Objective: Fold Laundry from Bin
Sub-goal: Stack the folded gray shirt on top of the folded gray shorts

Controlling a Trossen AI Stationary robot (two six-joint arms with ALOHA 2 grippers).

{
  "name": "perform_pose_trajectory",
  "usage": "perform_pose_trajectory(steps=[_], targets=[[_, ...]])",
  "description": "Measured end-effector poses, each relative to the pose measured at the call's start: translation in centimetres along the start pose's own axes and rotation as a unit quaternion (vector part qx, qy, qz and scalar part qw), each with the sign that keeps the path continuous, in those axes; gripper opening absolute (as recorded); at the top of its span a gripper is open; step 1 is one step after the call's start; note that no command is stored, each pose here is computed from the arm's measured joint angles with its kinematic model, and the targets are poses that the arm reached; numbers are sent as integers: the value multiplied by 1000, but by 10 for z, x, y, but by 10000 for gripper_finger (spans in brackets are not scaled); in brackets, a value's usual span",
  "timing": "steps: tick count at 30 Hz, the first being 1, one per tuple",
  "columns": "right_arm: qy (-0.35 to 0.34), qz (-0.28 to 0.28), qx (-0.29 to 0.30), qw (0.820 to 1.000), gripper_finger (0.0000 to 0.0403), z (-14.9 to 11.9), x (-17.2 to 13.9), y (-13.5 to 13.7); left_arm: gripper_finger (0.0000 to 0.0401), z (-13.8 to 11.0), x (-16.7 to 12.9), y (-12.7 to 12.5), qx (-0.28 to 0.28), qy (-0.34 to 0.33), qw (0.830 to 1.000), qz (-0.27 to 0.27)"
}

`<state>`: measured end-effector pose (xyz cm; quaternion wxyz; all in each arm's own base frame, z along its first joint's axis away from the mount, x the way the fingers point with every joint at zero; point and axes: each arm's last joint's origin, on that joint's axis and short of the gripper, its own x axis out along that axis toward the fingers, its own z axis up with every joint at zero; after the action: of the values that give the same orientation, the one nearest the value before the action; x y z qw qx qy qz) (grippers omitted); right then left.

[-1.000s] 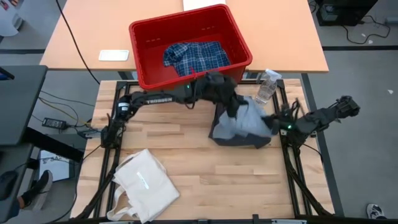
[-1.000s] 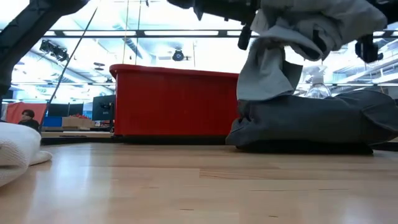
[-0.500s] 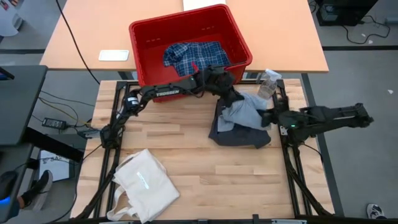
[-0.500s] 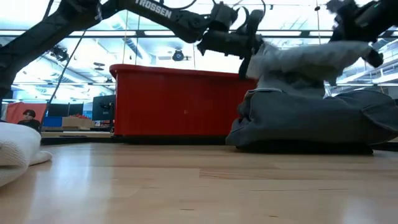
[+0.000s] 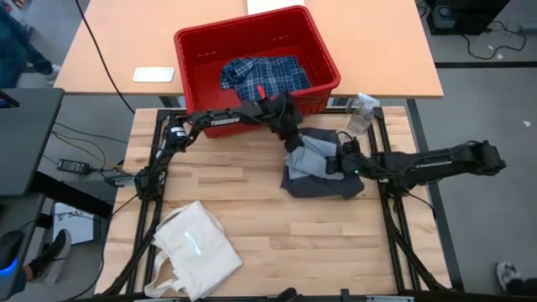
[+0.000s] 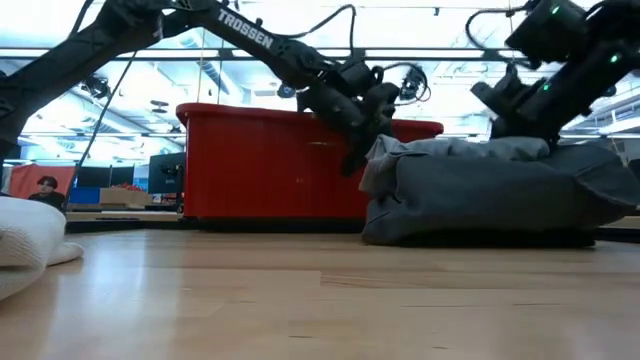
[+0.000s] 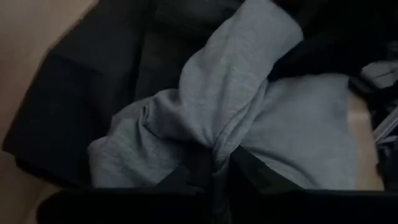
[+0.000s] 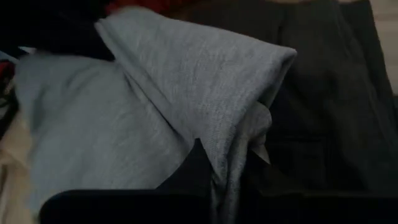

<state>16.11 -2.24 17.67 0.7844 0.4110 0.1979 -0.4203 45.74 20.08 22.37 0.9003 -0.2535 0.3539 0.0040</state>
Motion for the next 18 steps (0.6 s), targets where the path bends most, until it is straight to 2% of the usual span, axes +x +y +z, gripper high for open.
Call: perform_pose_trajectory(steps=[2, 4, 10, 13, 16, 18], targets=[[19, 0, 4, 1000, 38, -3, 6, -1, 44, -4, 1, 2, 2, 12, 1000, 6], [37, 7, 8, 999, 58, -3, 7, 1, 54, -5, -1, 4, 2, 17, 1000, 10], [43, 15, 13, 999, 190, 9, -8, 9, 93, -5, -15, 2, 4, 41, 999, 24], [28, -3, 16, 999, 236, 21, -22, 9, 114, 0, -26, -3, 0, 40, 999, 26], [7, -15, 21, 1000, 257, 36, -39, 12, 127, 8, -34, -16, 1, 13, 1000, 17], [-9, -24, 8, 1000, 262, 43, -48, 13, 129, 12, -35, -31, 9, -2, 1000, -7]])
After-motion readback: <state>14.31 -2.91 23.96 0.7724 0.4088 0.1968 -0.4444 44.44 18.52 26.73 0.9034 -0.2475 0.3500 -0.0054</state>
